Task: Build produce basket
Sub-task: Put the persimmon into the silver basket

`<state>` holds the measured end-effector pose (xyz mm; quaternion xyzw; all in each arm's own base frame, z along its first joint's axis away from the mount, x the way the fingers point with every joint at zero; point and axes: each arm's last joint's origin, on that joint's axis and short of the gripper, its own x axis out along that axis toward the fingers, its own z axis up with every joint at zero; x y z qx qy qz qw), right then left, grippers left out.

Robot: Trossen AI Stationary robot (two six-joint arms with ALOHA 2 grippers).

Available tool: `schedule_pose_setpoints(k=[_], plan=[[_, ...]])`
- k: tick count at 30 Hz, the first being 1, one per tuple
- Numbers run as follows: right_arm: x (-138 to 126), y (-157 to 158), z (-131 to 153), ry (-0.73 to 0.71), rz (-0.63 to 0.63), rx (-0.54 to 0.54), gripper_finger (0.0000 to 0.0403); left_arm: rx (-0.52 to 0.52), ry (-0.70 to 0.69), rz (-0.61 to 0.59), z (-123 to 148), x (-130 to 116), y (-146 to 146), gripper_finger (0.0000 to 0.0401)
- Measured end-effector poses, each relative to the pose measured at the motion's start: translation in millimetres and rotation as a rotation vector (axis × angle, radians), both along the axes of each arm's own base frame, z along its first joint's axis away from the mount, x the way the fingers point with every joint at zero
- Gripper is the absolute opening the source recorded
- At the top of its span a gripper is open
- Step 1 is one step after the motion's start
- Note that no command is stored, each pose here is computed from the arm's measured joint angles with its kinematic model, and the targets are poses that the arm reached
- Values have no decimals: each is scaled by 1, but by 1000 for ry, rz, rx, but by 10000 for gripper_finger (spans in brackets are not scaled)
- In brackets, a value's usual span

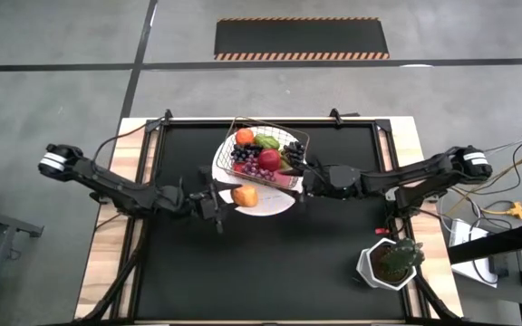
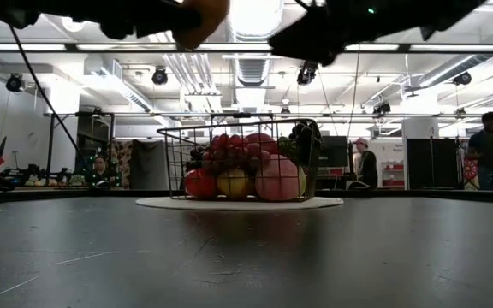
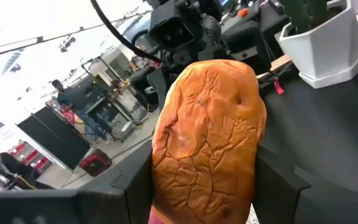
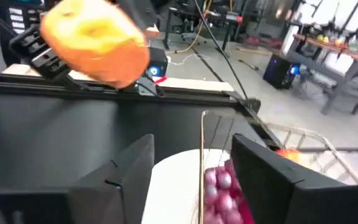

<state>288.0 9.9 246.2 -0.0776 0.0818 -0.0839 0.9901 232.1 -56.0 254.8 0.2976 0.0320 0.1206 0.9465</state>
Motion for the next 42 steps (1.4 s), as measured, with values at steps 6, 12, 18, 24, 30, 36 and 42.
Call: schedule_pose_setpoints(k=[6, 12, 18, 24, 30, 36, 42], plan=[[24, 2, 14, 5, 20, -47, 260, -12, -45, -4, 5, -16, 5, 186], [40, 4, 24, 18, 60, -81, 313, -21, -52, -19, 3, -21, 6, 186], [53, 8, 29, 15, 185, -97, 335, -16, -35, -32, -1, -18, 5, 186], [65, 11, 33, -1, 267, -130, 328, -29, -75, -47, -1, -12, 3, 188], [78, 13, 38, -21, 312, -156, 316, -32, -95, -41, -3, -7, 2, 198], [90, 14, 39, -21, 327, -170, 297, -30, -88, -37, -4, -3, 1, 200], [91, 14, 39, -22, 328, -173, 234, -67, -104, -24, -4, -4, 2, 217]])
